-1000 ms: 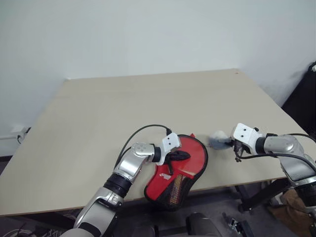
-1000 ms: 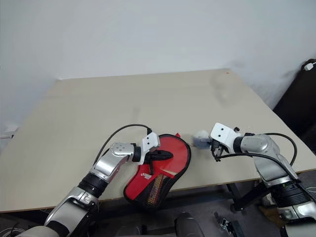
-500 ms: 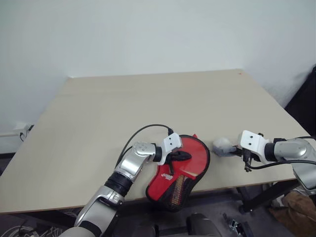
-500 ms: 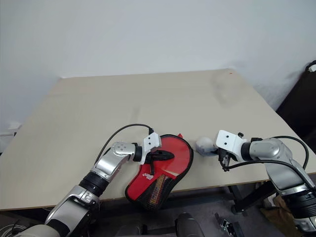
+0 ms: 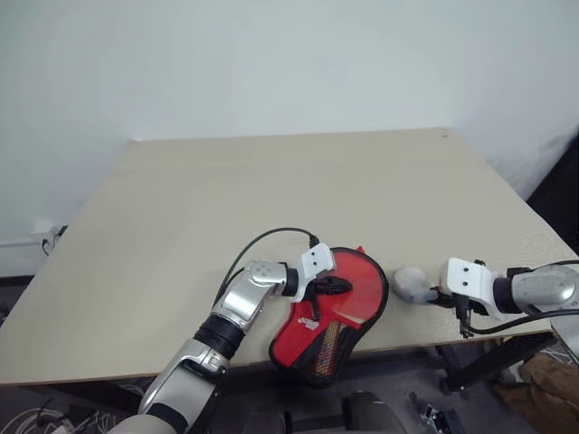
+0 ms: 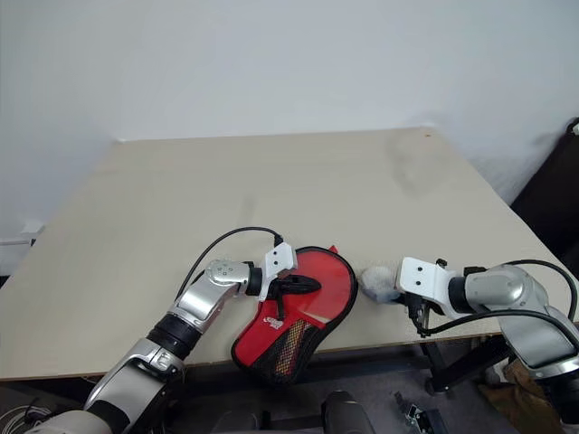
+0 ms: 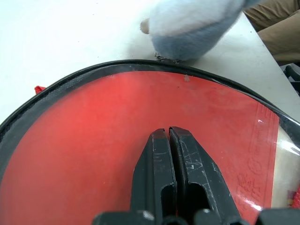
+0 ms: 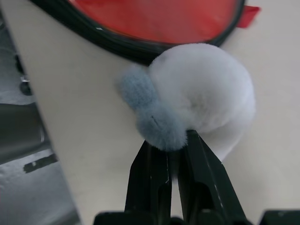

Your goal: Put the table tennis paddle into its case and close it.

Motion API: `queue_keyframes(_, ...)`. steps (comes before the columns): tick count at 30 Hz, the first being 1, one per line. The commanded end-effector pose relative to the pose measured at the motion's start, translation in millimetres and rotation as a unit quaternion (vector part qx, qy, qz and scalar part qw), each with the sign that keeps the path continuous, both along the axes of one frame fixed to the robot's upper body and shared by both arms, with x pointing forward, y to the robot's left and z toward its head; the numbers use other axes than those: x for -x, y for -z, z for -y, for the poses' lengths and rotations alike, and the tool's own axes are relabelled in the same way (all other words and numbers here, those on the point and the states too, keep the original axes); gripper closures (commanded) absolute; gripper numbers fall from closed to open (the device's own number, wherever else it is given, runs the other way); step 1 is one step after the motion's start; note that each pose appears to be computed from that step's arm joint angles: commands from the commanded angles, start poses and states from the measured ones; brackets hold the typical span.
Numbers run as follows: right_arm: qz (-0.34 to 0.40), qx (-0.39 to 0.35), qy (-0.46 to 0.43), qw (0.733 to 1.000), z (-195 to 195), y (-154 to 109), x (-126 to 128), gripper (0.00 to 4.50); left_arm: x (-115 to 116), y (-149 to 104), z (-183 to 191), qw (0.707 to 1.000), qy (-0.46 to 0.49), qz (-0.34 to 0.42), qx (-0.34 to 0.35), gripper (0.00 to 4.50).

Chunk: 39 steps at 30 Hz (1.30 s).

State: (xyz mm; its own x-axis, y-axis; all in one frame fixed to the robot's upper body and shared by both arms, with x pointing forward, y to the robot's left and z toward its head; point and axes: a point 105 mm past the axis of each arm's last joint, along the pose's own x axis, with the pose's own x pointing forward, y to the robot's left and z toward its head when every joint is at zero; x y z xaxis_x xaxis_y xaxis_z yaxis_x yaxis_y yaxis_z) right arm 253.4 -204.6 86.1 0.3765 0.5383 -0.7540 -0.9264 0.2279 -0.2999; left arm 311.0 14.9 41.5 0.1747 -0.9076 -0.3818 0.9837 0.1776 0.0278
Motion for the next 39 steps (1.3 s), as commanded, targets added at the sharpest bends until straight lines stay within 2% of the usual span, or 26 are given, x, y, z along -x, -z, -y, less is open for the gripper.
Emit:
queue_keyframes(1,-0.02,0.003,-0.019,1.0,-1.9,-2.0,10.6,4.5,3.5,22.3,-10.4,0.999,-0.008,-0.026,-0.042,4.5)
queue_keyframes(13,-0.06,-0.028,-0.034,0.997,-7.0,-3.1,29.6,4.5,4.2,23.6,-9.0,0.999,-0.006,-0.029,-0.042,4.5)
queue_keyframes(21,-0.107,-0.064,-0.044,0.991,-9.7,-2.5,54.4,4.5,4.7,24.3,-8.0,0.999,-0.003,-0.029,-0.042,4.5)
queue_keyframes(39,-0.197,-0.151,-0.063,0.967,-41.8,5.2,103.2,4.5,5.4,25.6,-5.2,0.998,0.008,-0.03,-0.046,4.5)
